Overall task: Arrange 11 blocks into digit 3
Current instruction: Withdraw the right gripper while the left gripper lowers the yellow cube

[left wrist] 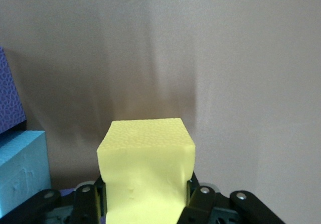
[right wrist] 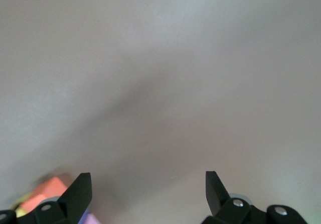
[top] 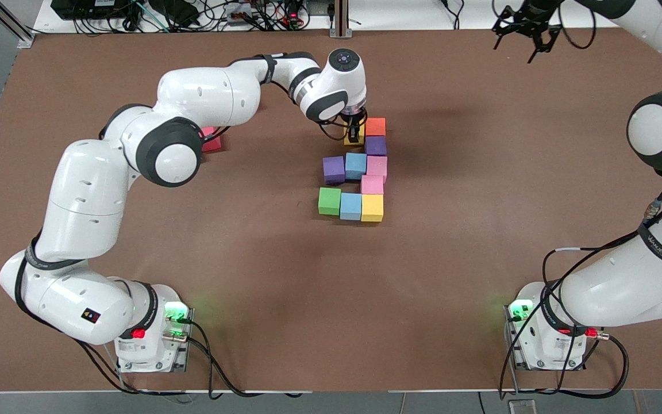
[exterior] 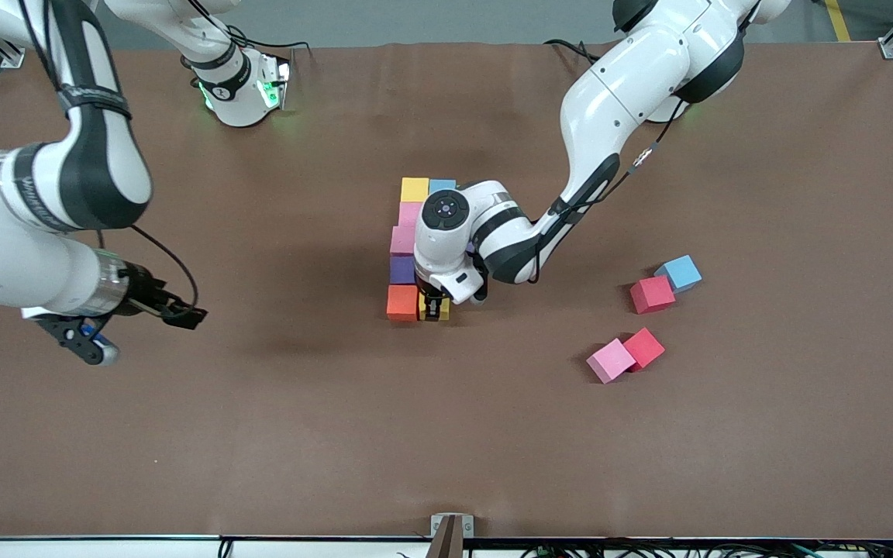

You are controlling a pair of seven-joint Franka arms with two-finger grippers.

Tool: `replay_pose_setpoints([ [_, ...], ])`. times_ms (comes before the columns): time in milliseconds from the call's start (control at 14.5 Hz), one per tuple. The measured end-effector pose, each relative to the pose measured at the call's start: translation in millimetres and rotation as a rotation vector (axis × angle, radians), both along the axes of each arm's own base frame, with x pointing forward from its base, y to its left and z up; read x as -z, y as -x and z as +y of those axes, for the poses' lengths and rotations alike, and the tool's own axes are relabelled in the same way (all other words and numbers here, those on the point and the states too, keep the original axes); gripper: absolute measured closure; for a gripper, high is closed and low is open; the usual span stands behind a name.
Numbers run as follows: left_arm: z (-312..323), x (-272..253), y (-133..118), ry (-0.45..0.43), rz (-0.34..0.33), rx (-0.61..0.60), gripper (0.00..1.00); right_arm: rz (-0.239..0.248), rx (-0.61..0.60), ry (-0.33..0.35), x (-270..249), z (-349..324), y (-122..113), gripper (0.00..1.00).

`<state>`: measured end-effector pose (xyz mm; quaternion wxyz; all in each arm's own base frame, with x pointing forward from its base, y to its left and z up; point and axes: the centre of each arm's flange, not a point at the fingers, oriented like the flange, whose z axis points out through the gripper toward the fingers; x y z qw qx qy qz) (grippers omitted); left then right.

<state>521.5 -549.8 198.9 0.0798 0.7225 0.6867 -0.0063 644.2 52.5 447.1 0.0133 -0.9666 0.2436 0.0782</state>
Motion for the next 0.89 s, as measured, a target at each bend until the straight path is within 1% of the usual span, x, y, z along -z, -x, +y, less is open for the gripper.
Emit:
replay_pose_setpoints([
  [138,0,0,0,0.000,-0.001,-0.001,0.44,-0.028,-0.134,0.030,-14,-20,2,0.00],
  [275,0,0,0,0.000,-0.001,-0.001,0.44,-0.046,-0.240,0.039,-29,-34,6,0.00],
  [550,0,0,0,-0.001,-0.002,-0.001,0.44,-0.050,-0.358,0.021,-58,-65,16,0.00],
  [619,0,0,0,0.000,-0.003,-0.001,0.38,-0.049,-0.371,0.020,-68,-72,18,0.00],
  [756,4,5,-6,-0.001,-0.011,-0.009,0.20,-0.032,-0.382,0.041,-89,-81,23,0.00],
  [894,8,2,-13,0.004,-0.023,-0.019,0.01,-0.043,-0.387,0.073,-115,-84,24,0.00],
])
